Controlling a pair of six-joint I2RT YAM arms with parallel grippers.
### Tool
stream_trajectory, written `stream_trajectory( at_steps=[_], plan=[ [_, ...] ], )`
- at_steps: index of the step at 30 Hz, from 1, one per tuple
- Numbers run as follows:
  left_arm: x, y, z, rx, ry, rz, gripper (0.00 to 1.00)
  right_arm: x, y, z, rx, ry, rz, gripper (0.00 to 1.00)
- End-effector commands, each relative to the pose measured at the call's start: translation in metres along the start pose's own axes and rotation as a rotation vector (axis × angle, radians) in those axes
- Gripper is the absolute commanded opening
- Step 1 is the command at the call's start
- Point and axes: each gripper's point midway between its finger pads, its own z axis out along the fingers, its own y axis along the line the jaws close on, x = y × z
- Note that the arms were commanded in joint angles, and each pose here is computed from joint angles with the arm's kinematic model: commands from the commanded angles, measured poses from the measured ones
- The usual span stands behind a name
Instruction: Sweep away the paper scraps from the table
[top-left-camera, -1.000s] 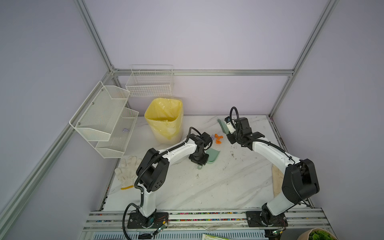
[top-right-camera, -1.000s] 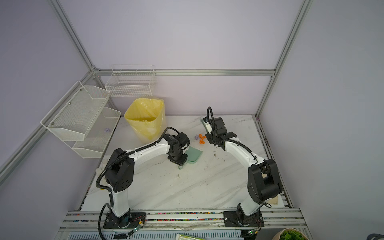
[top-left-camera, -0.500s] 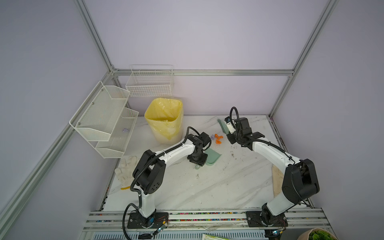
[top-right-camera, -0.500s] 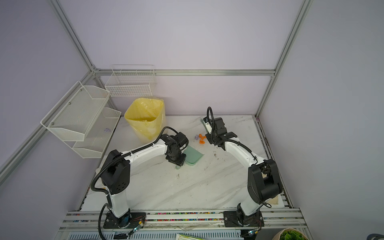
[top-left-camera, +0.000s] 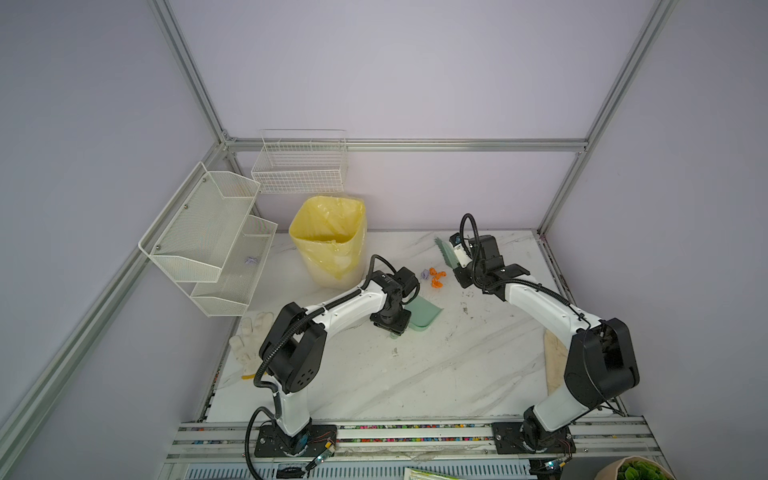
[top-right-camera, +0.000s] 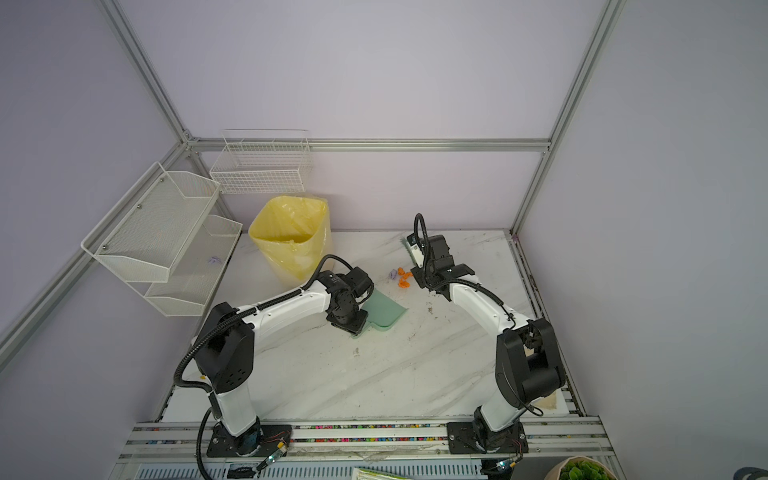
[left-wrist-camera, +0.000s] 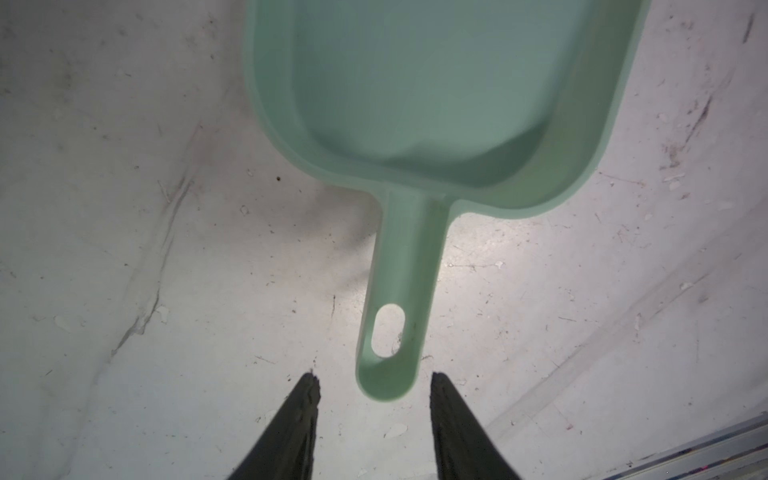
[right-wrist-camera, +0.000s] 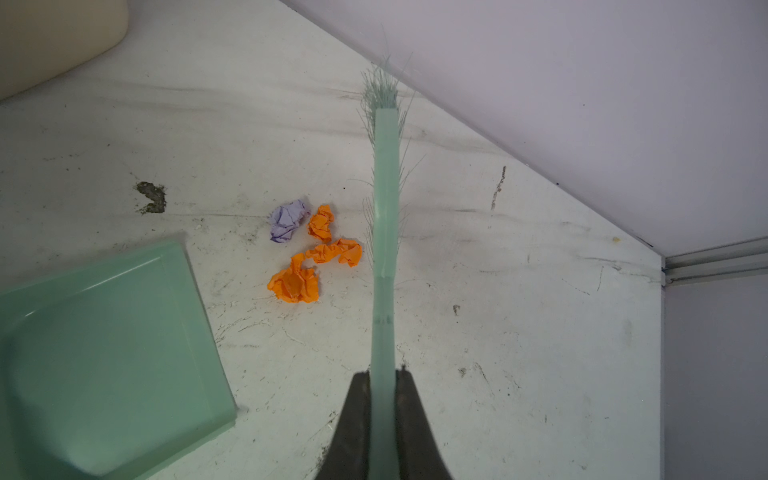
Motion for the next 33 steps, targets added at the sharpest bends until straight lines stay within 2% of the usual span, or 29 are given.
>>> stream_trajectory(
  at_steps=[1,13,19,33],
  plan=[
    [0.003,0.005,0.008,-0.022,0.004,0.016,0.44,-0.012,-0.007,-0.013,0.014,-0.049,0.008,0.00],
    [0.001,0.011,0.016,-0.066,0.014,0.026,0.42,-0.011,-0.007,-0.014,0.018,-0.045,0.006,0.00],
    [0.000,0.007,0.012,-0.040,0.002,0.020,0.42,-0.009,-0.007,-0.013,0.018,-0.044,0.002,0.00],
    [0.013,0.007,0.031,-0.032,0.052,0.013,0.36,-0.009,-0.008,-0.012,0.026,-0.039,0.003,0.00]
  ],
)
